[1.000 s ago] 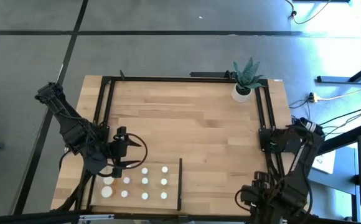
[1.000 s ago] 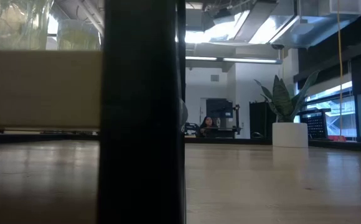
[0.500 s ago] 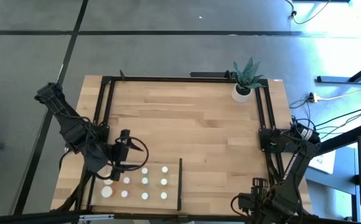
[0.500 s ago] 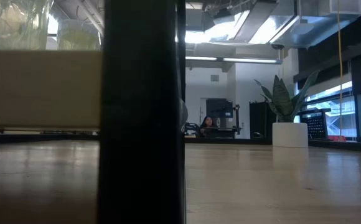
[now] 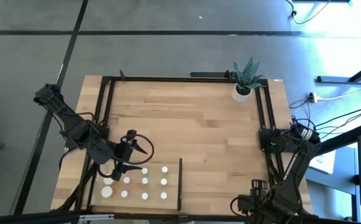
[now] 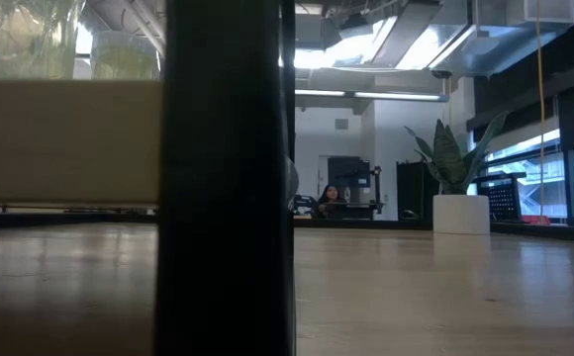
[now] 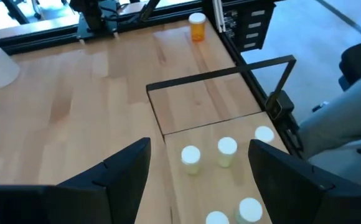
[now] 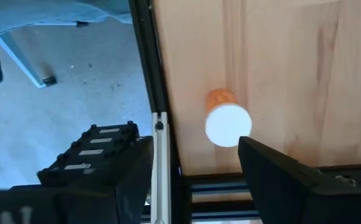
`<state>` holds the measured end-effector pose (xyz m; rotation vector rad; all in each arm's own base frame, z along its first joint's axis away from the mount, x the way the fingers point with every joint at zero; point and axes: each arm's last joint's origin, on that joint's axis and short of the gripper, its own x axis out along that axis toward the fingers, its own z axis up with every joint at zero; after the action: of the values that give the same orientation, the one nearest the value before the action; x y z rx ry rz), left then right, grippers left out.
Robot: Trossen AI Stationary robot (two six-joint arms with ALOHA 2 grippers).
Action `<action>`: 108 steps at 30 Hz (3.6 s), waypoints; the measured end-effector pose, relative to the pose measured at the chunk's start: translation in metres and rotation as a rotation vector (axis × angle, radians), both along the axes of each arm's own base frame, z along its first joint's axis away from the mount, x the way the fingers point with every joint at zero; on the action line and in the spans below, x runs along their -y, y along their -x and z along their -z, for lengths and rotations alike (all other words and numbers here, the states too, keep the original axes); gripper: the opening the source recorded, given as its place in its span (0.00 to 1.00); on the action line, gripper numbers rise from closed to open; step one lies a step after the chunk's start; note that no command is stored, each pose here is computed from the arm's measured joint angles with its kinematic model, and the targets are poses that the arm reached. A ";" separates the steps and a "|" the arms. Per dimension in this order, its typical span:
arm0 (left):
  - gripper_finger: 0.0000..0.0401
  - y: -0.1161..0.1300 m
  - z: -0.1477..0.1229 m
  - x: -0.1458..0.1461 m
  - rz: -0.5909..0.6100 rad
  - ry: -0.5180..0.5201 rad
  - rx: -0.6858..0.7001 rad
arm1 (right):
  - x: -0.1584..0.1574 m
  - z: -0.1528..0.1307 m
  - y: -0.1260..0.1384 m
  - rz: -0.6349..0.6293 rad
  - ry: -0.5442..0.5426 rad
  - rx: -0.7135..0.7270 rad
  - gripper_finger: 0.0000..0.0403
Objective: Pick and place medicine bottles onto shelf by color
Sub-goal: Put the orange pill bottle on the shelf aligned with the other orange pill bottle
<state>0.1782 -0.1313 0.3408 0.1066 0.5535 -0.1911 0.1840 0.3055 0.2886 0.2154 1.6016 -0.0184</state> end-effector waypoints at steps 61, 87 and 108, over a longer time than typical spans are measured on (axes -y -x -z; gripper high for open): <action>0.66 0.000 0.000 0.001 -0.007 0.018 -0.003 | -0.003 0.075 0.035 0.083 0.164 -0.006 0.88; 0.66 0.000 0.000 0.001 -0.007 0.019 -0.003 | 0.007 0.121 0.041 0.080 0.143 -0.007 0.88; 0.66 0.000 0.000 0.001 -0.007 0.019 -0.003 | 0.009 0.122 0.037 0.142 0.185 0.107 0.50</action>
<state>0.1777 -0.1321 0.3409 0.0863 0.5546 -0.1895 0.1468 0.2967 0.1663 0.1823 1.4654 -0.2600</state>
